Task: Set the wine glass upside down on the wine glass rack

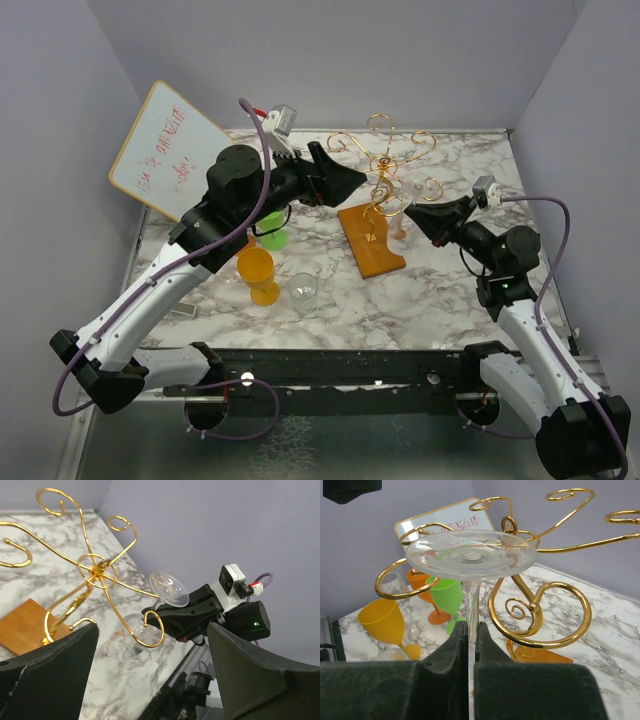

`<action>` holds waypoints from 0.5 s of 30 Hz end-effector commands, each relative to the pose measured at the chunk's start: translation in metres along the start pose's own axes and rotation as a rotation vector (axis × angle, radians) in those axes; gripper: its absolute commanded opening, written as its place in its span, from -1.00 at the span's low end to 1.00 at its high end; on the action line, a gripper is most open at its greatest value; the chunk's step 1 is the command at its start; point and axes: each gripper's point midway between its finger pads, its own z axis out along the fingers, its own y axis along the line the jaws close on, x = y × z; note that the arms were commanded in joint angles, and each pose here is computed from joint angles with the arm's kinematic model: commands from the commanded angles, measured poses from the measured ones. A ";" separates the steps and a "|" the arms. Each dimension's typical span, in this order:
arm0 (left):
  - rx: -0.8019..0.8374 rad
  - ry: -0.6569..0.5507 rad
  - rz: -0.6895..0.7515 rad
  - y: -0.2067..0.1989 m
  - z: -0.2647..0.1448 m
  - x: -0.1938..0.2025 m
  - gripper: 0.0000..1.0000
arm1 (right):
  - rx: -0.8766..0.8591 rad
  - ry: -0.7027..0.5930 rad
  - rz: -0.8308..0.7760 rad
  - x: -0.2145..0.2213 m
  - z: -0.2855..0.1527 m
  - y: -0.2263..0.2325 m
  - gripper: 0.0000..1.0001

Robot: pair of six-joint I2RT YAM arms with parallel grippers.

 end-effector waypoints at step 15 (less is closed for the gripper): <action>-0.187 -0.131 0.146 0.037 -0.023 -0.020 0.82 | -0.097 -0.040 0.119 -0.014 0.034 0.035 -0.99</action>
